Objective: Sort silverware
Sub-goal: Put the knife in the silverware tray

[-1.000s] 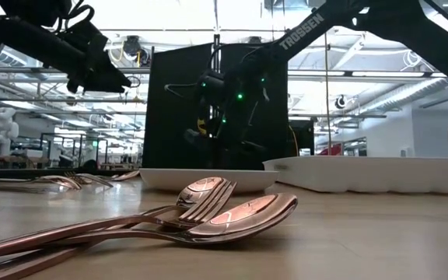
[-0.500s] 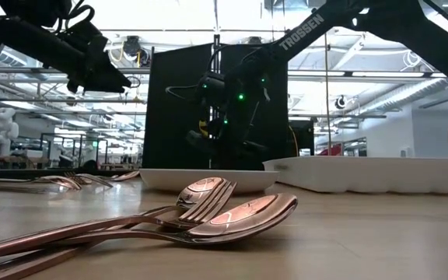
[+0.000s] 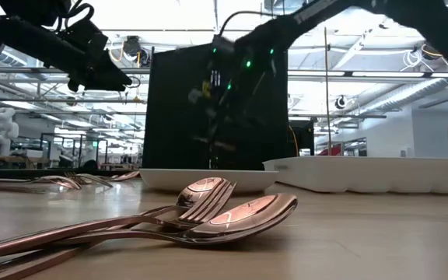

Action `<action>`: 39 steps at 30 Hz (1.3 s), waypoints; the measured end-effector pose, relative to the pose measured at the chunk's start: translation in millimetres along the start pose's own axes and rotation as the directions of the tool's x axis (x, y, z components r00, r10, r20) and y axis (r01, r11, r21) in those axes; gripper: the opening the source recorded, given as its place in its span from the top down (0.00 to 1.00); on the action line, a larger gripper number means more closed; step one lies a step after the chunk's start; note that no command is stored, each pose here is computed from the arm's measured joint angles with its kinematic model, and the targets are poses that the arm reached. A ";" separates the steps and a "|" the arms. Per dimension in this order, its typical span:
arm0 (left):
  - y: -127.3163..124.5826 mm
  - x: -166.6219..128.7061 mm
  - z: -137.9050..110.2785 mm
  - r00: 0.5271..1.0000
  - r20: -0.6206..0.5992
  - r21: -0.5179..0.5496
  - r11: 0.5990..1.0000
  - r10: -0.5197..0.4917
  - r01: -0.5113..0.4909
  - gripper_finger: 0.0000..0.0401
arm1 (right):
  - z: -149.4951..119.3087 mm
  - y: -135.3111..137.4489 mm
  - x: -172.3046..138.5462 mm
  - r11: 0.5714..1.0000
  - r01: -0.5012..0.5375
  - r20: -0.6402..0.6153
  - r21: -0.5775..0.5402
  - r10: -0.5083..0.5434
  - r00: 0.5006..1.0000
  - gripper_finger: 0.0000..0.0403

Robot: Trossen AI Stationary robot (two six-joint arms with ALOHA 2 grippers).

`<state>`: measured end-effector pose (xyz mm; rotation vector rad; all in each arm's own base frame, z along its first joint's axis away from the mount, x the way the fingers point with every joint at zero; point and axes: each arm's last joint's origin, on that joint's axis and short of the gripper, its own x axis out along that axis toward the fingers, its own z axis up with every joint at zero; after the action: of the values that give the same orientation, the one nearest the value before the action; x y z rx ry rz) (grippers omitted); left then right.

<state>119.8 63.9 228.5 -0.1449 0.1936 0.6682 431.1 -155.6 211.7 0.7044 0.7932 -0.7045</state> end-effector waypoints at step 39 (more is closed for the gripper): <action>-1.2 0.0 4.6 0.999 0.045 -0.011 1.000 -0.026 0.026 0.51 | -192.9 -128.7 -127.1 0.687 0.652 -0.357 0.321 -0.550 0.755 0.94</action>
<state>121.2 63.8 233.1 -0.1432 0.1442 0.6461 193.8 -43.3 179.9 0.9432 1.1271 -1.4630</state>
